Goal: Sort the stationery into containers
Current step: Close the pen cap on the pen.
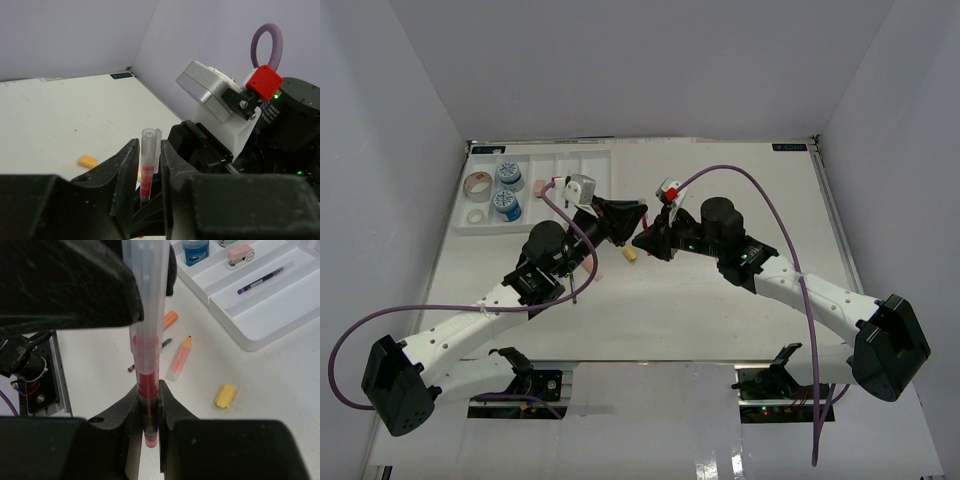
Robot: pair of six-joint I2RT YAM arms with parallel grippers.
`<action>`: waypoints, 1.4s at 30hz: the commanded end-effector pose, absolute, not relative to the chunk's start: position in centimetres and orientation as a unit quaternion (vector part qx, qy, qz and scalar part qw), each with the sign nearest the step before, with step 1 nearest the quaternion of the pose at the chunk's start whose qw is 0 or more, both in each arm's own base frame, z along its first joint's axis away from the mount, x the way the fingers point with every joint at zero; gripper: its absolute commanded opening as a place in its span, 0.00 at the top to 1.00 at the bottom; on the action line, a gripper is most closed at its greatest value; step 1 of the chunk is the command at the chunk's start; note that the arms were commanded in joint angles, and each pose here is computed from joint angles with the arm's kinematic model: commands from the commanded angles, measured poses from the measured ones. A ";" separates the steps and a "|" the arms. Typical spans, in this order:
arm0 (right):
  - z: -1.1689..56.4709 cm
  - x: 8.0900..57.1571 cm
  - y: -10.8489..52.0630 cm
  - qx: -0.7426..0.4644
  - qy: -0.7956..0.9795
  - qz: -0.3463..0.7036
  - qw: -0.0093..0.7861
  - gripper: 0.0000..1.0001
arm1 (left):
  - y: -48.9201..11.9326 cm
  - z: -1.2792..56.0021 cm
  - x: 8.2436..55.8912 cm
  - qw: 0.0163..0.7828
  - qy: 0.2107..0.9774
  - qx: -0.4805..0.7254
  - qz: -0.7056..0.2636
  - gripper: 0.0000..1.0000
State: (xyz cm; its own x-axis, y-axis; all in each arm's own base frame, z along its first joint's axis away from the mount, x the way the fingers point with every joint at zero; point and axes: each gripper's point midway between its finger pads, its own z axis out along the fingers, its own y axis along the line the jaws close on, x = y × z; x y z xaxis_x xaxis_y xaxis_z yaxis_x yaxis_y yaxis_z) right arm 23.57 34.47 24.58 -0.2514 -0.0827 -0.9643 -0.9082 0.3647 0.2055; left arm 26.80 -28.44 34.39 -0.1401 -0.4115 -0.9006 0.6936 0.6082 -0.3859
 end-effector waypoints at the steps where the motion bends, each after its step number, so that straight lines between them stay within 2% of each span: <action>1: 31.0 24.0 34.4 -0.371 0.605 0.432 0.556 0.92 | -28.3 33.4 26.6 0.633 0.637 0.118 -0.423 0.65; 4: 30.7 24.0 34.4 -0.372 0.607 0.432 0.554 0.92 | -28.1 33.8 26.5 0.636 0.634 0.118 -0.424 0.45; 6: 30.4 24.0 34.4 -0.372 0.609 0.431 0.552 0.92 | -28.1 34.1 26.4 0.637 0.632 0.119 -0.425 0.36; 12: 29.8 24.0 34.4 -0.375 0.613 0.429 0.547 0.92 | -28.2 34.9 25.5 0.638 0.618 0.134 -0.439 0.18; 20: 29.1 24.2 33.4 -0.381 0.619 0.433 0.532 0.92 | -28.4 37.9 23.3 0.649 0.581 0.198 -0.449 0.15; 26: 30.0 22.7 33.3 -0.424 0.600 0.453 0.505 0.92 | -27.8 40.8 24.0 0.661 0.579 0.240 -0.413 0.15; 33: 30.3 20.9 33.5 -0.469 0.581 0.476 0.465 0.92 | -28.2 43.4 25.4 0.626 0.577 0.300 -0.430 0.15; 38: 31.1 20.5 33.5 -0.487 0.563 0.479 0.465 0.92 | -28.6 42.7 25.6 0.599 0.581 0.313 -0.453 0.17; 42: 31.3 20.6 33.7 -0.488 0.564 0.482 0.459 0.92 | -29.1 42.1 25.3 0.581 0.584 0.320 -0.468 0.23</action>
State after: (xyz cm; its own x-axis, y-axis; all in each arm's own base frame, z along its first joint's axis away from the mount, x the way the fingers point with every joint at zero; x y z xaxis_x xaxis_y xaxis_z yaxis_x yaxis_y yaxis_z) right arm 20.80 33.41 29.30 -0.1460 -0.1307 -0.9806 -0.9859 0.1015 0.1333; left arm 26.85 -28.81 41.76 -0.0974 -0.1805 -0.9787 0.8872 0.4299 -0.1676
